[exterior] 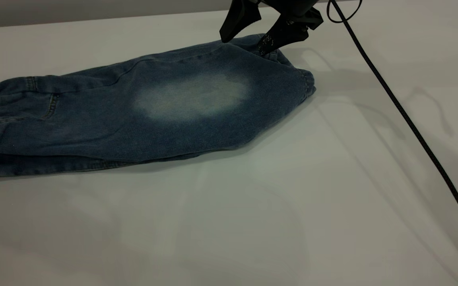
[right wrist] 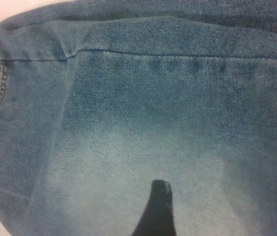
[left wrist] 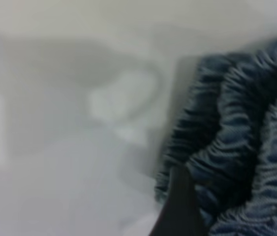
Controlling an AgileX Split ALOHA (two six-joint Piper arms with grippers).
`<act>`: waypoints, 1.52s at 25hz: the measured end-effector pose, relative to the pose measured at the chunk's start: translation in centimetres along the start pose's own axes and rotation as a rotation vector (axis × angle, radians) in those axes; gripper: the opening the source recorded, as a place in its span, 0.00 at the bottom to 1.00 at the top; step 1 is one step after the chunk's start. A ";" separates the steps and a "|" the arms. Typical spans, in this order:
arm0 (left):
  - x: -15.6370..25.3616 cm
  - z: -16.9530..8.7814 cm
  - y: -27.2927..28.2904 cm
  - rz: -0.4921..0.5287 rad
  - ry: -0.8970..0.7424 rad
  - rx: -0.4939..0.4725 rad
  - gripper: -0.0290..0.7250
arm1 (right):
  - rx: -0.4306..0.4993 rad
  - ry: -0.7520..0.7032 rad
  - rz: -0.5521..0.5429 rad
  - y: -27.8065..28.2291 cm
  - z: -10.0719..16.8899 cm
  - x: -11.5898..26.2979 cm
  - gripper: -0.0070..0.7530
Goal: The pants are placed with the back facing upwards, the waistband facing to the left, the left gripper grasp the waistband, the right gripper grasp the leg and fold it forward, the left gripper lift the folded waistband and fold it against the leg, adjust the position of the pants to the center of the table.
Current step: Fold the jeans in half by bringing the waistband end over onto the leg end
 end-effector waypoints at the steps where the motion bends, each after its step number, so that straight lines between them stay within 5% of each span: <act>1: 0.0 0.0 0.0 0.000 -0.013 -0.001 0.71 | 0.002 0.002 0.000 0.0 0.0 0.0 0.77; 6: 0.0 -0.2 0.0 -0.001 -0.075 0.006 0.73 | 0.004 0.023 0.000 0.0 -0.1 0.0 0.77; 14: 1.0 0.9 -1.5 0.040 -0.072 -0.021 0.89 | 0.005 0.048 -0.002 0.0 -0.1 0.0 0.77; 20: 2.6 0.4 -3.5 0.112 -0.003 0.041 0.88 | 0.003 0.047 0.000 0.0 -0.1 0.0 0.77; 38: 0.3 -1.5 -5.3 0.033 -0.056 0.106 0.83 | 0.004 0.048 -0.001 0.0 -0.1 0.0 0.77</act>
Point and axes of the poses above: a point on each arm's last joint axis where the gripper is mounted, y pointing back along that axis away from the gripper, z along the wrist's bending axis when the last joint is at zero, x = y × z, the point moved 10 cm from there along -y, pointing out along that axis toward the gripper, and after that the axes turned 10 degrees about -y, right-handed, at the moved point
